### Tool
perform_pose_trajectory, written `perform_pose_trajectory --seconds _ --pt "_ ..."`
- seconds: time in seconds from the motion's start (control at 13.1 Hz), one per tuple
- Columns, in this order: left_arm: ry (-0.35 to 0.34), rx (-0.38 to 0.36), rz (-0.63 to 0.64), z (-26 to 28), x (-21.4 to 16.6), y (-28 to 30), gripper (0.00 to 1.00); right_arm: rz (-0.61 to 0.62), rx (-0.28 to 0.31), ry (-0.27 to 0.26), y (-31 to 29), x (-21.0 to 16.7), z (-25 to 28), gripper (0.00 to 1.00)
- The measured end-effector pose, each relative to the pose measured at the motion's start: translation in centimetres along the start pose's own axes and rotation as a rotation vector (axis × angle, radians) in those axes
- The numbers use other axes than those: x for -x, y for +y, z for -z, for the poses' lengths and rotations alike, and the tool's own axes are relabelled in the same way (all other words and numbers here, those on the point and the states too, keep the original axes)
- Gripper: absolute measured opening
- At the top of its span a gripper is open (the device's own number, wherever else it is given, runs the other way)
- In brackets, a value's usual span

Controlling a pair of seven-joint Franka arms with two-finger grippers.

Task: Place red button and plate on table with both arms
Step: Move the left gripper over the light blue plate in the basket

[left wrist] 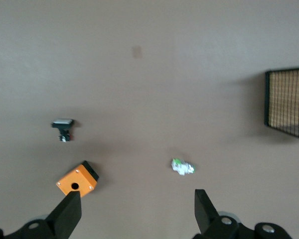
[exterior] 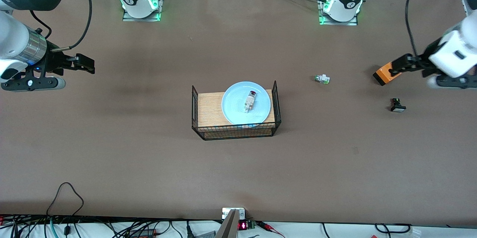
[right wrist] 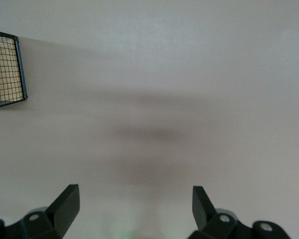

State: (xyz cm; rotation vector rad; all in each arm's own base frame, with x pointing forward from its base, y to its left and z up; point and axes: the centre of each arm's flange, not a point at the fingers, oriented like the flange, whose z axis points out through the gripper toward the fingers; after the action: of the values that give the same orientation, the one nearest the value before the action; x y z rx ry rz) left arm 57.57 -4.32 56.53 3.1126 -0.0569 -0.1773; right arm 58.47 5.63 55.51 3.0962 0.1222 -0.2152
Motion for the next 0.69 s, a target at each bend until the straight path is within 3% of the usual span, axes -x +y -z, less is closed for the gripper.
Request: perform_pose_trajectory --seconds 0.23,0.38,0.53,0.69 --pt "-0.033 0.037 -0.135 -1.5 0.2 8.6 1.00 -0.003 0.004 0.000 0.2 0.0 0.0 1.00" --pt "0.000 0.091 -0.201 -2.1 0.2 15.0 1.00 -0.005 0.009 -0.001 0.3 -0.1 -0.1 1.00" --pt "-0.026 0.187 -0.217 -3.7 -0.5 19.5 1.00 -0.003 0.009 -0.001 0.2 -0.1 -0.1 1.00" --pt "-0.049 0.216 -0.220 -6.5 -1.5 23.7 1.00 0.000 0.009 -0.001 0.1 -0.1 -0.1 1.00"
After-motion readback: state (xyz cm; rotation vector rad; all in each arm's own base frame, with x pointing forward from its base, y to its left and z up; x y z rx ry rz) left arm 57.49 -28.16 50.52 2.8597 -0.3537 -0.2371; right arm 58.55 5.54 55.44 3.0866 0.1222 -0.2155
